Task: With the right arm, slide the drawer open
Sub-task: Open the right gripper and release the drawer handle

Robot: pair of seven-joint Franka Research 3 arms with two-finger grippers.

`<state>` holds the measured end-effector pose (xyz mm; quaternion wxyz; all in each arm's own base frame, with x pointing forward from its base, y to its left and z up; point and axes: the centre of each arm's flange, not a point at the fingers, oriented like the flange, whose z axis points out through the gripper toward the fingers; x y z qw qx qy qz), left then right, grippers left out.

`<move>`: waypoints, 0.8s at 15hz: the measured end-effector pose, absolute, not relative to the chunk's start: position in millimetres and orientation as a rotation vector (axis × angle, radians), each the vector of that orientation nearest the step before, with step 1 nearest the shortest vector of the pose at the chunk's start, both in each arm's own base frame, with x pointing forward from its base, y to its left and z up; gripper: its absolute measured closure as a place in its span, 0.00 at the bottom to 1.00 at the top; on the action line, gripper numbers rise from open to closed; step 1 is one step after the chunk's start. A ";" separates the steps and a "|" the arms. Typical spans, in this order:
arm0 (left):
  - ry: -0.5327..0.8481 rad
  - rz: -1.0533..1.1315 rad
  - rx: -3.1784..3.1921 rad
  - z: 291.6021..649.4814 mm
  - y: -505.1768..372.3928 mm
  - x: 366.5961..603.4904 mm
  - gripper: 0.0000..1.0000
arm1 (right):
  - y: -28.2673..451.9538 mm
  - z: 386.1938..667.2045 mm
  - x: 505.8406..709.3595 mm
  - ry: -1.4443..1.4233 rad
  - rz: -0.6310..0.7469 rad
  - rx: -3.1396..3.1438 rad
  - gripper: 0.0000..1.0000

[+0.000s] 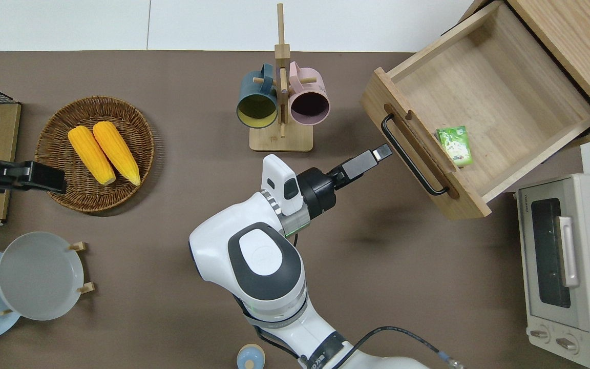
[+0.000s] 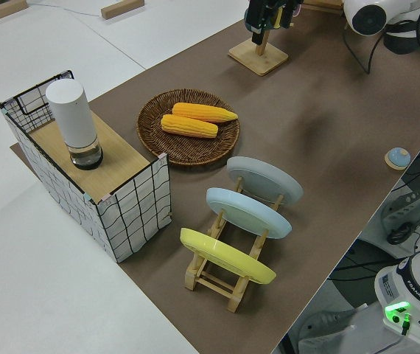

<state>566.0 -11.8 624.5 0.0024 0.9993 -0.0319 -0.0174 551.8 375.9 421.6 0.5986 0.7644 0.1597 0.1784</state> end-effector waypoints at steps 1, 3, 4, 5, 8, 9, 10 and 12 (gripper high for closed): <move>-0.100 -0.055 3.135 624.5 -11.8 566.0 0.00 | 379.5 431.0 551.0 0.355 0.411 1.819 0.02; -0.100 -0.054 3.135 624.5 -11.8 566.0 0.00 | 385.1 453.0 547.8 0.325 0.408 1.915 0.02; -0.100 -0.055 3.135 624.5 -11.8 566.0 0.00 | 386.4 463.6 545.6 0.313 0.406 1.957 0.02; -0.100 -0.054 3.135 624.5 -11.8 566.0 0.00 | 384.9 476.7 543.3 0.295 0.398 2.011 0.02; -0.100 -0.054 3.135 624.5 -11.8 566.0 0.00 | 363.8 513.6 543.8 0.227 0.364 2.158 0.02; -0.100 -0.055 3.135 624.5 -11.8 566.0 0.00 | 355.4 524.2 545.4 0.208 0.357 2.198 0.02; -0.100 -0.054 3.135 624.5 -11.8 566.0 0.00 | 345.9 535.0 547.1 0.189 0.348 2.240 0.02; -0.100 -0.054 3.135 624.5 -11.8 566.0 0.00 | 325.2 556.1 549.8 0.167 0.325 2.320 0.02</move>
